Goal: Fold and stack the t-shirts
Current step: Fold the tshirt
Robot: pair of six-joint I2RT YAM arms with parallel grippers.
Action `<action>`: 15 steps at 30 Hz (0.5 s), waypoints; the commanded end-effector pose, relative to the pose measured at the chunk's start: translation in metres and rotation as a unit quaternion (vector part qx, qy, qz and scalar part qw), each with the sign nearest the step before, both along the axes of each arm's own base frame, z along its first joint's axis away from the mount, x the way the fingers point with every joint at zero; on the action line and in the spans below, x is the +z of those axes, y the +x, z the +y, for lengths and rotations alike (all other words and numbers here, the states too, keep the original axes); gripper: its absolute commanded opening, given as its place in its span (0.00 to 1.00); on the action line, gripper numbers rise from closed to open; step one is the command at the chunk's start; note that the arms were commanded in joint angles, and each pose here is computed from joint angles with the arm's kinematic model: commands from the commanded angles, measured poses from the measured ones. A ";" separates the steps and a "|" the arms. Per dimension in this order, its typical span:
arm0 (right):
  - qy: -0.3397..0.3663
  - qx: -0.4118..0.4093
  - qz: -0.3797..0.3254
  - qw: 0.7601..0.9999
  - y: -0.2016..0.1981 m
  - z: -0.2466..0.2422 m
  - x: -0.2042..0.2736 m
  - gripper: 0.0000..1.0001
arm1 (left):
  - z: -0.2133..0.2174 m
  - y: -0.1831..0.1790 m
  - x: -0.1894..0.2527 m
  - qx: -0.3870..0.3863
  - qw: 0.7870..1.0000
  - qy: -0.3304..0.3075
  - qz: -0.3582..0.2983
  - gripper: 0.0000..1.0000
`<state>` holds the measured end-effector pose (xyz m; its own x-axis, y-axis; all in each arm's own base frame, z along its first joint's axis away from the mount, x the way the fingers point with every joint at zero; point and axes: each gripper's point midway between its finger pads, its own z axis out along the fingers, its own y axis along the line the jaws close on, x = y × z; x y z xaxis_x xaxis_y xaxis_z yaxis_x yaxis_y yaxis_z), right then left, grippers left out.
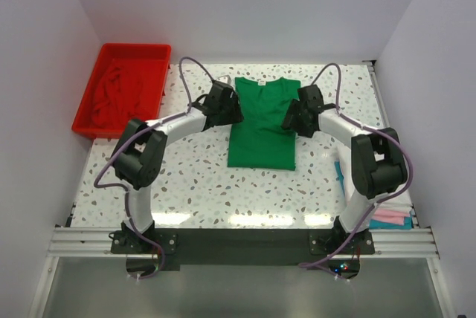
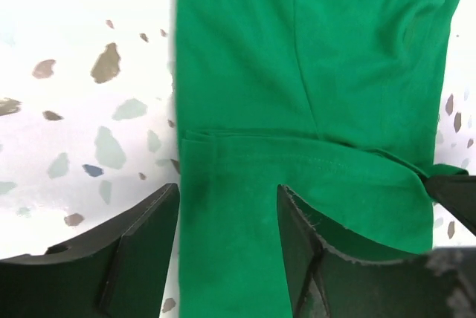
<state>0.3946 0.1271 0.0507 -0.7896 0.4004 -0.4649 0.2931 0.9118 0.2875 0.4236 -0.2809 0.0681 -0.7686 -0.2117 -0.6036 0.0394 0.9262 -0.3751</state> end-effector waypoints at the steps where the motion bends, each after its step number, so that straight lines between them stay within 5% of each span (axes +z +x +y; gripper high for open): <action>1: 0.008 0.000 -0.042 0.999 0.013 -0.001 0.028 0.69 | 0.005 0.015 0.049 -0.013 0.997 -0.030 -0.069 0.61; 5: 0.006 0.003 -0.063 0.998 0.001 0.000 0.050 0.67 | 0.019 0.001 0.055 0.003 0.997 -0.019 -0.072 0.57; 9: -0.018 0.016 -0.073 0.997 -0.016 0.014 0.053 0.56 | 0.013 -0.020 0.047 -0.010 0.998 -0.006 -0.059 0.34; 15: -0.013 0.046 -0.071 0.996 -0.017 0.040 0.041 0.47 | -0.017 -0.025 0.023 -0.049 0.998 -0.003 -0.041 0.18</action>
<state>0.3684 0.1683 0.0948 -0.7666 0.3103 -0.5622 0.1603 0.9402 0.3004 0.3917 -0.2855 0.0975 -0.7382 -0.1717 -0.6524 0.1212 0.9176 -0.3787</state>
